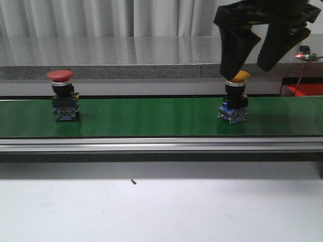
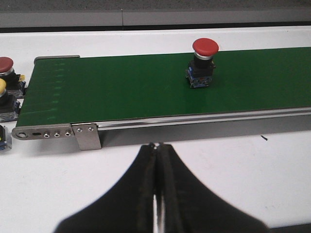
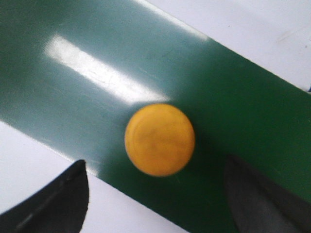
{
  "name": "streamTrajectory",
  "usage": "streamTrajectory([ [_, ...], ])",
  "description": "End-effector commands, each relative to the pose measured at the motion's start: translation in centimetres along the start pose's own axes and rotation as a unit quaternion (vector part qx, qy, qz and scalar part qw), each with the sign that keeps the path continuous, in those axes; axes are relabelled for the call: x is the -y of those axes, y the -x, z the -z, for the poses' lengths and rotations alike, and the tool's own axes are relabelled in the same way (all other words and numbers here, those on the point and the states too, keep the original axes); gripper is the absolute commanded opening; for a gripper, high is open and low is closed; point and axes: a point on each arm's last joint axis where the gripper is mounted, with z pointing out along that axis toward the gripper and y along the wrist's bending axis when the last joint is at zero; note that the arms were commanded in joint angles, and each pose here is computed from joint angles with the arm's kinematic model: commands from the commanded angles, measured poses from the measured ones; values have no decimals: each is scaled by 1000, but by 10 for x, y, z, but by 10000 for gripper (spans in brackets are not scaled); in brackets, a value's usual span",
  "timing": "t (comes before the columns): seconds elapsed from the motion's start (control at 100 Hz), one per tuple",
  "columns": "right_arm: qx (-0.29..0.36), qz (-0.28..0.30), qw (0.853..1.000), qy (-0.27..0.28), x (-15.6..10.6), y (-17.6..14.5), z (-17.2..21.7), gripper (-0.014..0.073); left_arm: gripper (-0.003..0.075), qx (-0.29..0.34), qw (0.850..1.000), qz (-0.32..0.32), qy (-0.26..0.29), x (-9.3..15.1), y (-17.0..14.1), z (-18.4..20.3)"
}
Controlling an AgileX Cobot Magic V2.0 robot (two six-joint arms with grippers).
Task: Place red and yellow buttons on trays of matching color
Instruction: 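Lower the right gripper onto the yellow button on the belt and grasp, then carry the yellow button into the yellow tray and open the right gripper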
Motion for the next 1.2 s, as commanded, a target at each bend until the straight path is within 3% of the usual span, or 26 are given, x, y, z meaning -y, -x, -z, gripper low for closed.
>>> streamTrajectory([
  [0.0, 41, 8, 999, 0, 0, 16, 13, 571, -20, 39, 999, 2, -3, 1, 12, 3],
  [0.18, 27, 9, 1000, -2, 2, 21, -8, 549, -20, 39, 999, 2, -3, 1, 12, 3],
  [0.37, 13, 14, 1000, -8, 4, 19, -14, 288, -20, 39, 999, 2, -3, 1, 12, 3],
  [0.47, 13, 15, 1000, -9, 4, 20, -14, 215, -20, 40, 999, 2, -3, 1, 12, 3],
  [0.73, 35, 1, 999, -23, 17, 17, 13, 216, -20, 40, 999, 2, -3, 1, 12, 3],
  [0.97, 70, -69, 993, -69, 69, 0, 63, 216, -19, 40, 999, 2, -3, 1, 12, 3],
  [1.19, 73, -156, 980, -102, 117, -29, 83, 216, -19, 40, 999, 2, -3, 1, 12, 3],
])
